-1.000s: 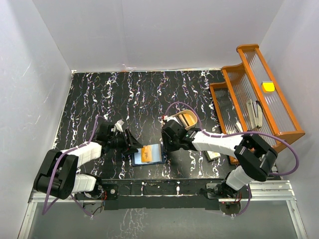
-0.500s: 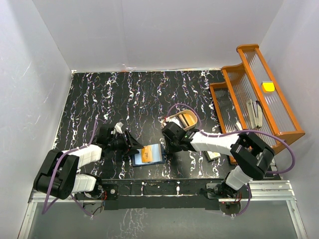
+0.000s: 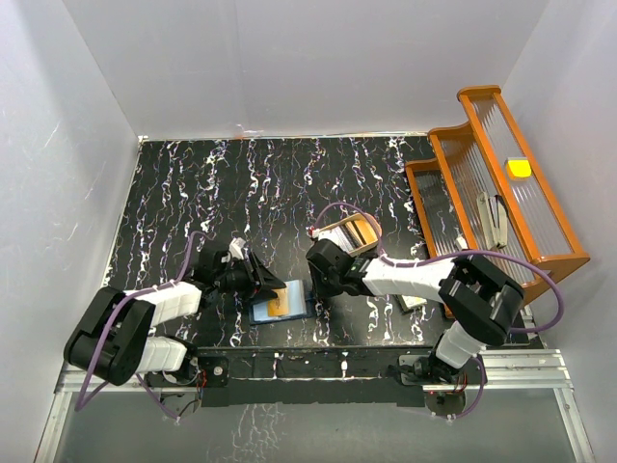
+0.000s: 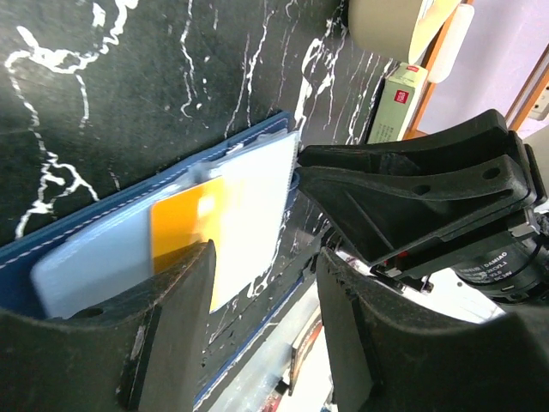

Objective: Put the credit cards into the card holder
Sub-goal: Insert the credit card into the card holder.

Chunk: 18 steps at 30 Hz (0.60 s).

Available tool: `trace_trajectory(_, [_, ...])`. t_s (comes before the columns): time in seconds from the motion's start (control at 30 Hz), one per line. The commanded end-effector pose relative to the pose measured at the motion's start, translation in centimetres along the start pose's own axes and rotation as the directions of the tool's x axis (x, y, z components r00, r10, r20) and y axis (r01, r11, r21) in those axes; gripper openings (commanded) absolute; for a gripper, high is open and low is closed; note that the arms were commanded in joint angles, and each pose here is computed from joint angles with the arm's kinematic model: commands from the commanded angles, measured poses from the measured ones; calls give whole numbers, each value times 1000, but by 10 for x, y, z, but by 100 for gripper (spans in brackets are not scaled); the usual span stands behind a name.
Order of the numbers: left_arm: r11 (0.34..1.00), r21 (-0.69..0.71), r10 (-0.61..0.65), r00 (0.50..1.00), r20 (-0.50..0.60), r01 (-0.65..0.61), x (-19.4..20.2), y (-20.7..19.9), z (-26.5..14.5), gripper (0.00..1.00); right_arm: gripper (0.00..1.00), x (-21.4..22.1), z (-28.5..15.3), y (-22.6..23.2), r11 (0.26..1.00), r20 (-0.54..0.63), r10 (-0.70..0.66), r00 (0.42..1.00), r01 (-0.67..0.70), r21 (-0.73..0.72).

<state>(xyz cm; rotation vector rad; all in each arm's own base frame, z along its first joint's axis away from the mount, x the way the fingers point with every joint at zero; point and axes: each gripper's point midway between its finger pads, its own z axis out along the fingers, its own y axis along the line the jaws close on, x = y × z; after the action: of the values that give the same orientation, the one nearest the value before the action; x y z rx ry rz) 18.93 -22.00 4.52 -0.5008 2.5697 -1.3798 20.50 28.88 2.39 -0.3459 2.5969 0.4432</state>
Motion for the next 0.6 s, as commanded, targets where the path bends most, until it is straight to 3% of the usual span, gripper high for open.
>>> trace_trajectory(0.0, [998, 59, 7, 1000, -1, -7, -1, -23, 3, 49, 22, 8, 6, 11, 1000, -31, 4, 1000, -5, -23])
trace_trajectory(0.17, [997, 64, 33, 999, 4, -33, -1, -34, -1, 49, 22, 7, 5, 10, 1000, -22, 1, 1000, -1, -12])
trace_trajectory(0.4, [979, -170, 129, 990, 60, -117, -13, -17, -22, 53, 22, 7, 5, 11, 1000, -23, -5, 1000, 4, -18])
trace_trajectory(0.57, [960, -250, 141, 989, 50, -124, -9, -3, -30, 58, 21, 7, 6, 11, 1000, -30, -14, 999, 13, -19])
